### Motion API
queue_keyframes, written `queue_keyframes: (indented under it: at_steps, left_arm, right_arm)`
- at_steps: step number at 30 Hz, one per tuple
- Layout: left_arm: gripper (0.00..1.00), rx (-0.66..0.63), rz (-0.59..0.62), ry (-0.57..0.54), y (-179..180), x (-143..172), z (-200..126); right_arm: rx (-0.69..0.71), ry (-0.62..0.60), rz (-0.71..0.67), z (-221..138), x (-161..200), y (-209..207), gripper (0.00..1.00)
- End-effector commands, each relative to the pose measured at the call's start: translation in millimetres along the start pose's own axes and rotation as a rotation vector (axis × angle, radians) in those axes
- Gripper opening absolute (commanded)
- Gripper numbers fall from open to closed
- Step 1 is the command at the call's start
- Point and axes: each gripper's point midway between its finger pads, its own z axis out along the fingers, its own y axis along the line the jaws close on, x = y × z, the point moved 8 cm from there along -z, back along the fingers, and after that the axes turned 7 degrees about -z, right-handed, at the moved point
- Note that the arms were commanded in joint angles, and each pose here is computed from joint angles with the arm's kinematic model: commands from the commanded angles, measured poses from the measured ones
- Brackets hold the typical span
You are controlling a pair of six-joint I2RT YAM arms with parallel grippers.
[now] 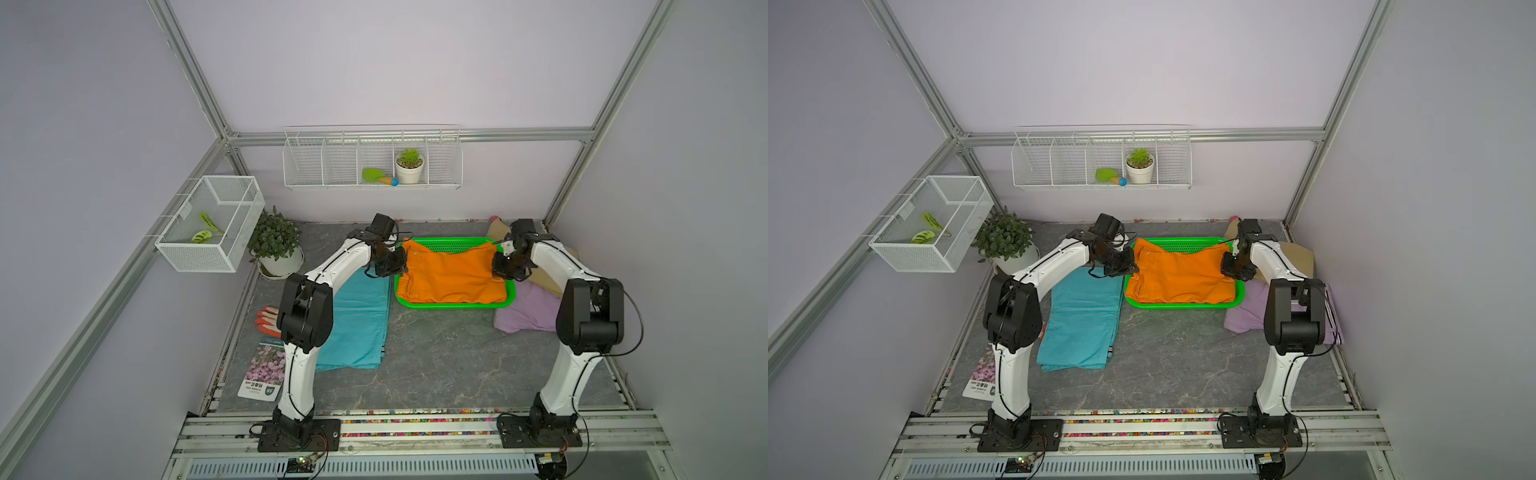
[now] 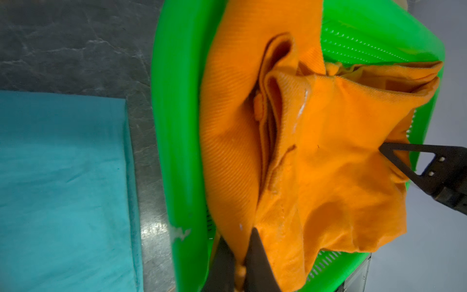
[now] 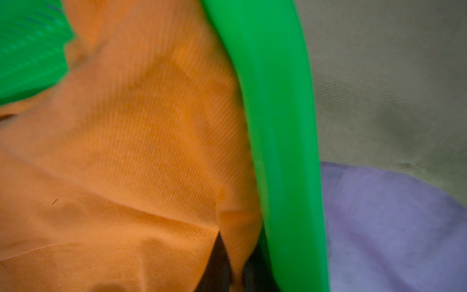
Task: Put the folded long pants in the basket
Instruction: Place the long pant in the basket.
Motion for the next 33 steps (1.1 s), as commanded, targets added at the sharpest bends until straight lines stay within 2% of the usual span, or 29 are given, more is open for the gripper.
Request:
queue_keyframes:
  at_steps: [1,8,11,15,18,24,33]
  left_arm:
    - [0.0,-0.046,0.012,-0.051,3.5,-13.7,-3.0]
    - [0.0,-0.105,0.017,-0.041,5.6,-23.2,5.9]
    - [0.07,-0.11,0.02,-0.032,5.2,-22.7,4.6]
    - [0.27,-0.105,0.027,-0.052,-0.6,-21.3,-10.2]
    - [0.32,-0.098,0.037,-0.065,-8.0,-20.4,-24.9]
    - [0.35,-0.078,0.054,-0.102,-21.3,-15.5,-58.7]
    - [0.36,-0.015,0.09,-0.155,-27.4,15.3,-112.6]
  right_arm:
    - [0.101,0.027,-0.023,-7.5,8.8,5.4,0.0]
    - [0.15,-0.013,-0.043,-12.6,-3.2,12.4,0.0]
    - [0.166,-0.005,-0.061,-10.9,-7.6,11.8,0.0]
    - [0.157,0.01,-0.073,-9.1,-12.3,13.2,0.05]
    - [0.138,0.017,-0.071,-8.3,-12.6,16.2,0.1]
    - [0.165,-0.034,-0.073,-26.5,-17.2,16.1,0.34]
    - [0.146,-0.167,-0.076,-73.6,-23.4,24.8,0.34]
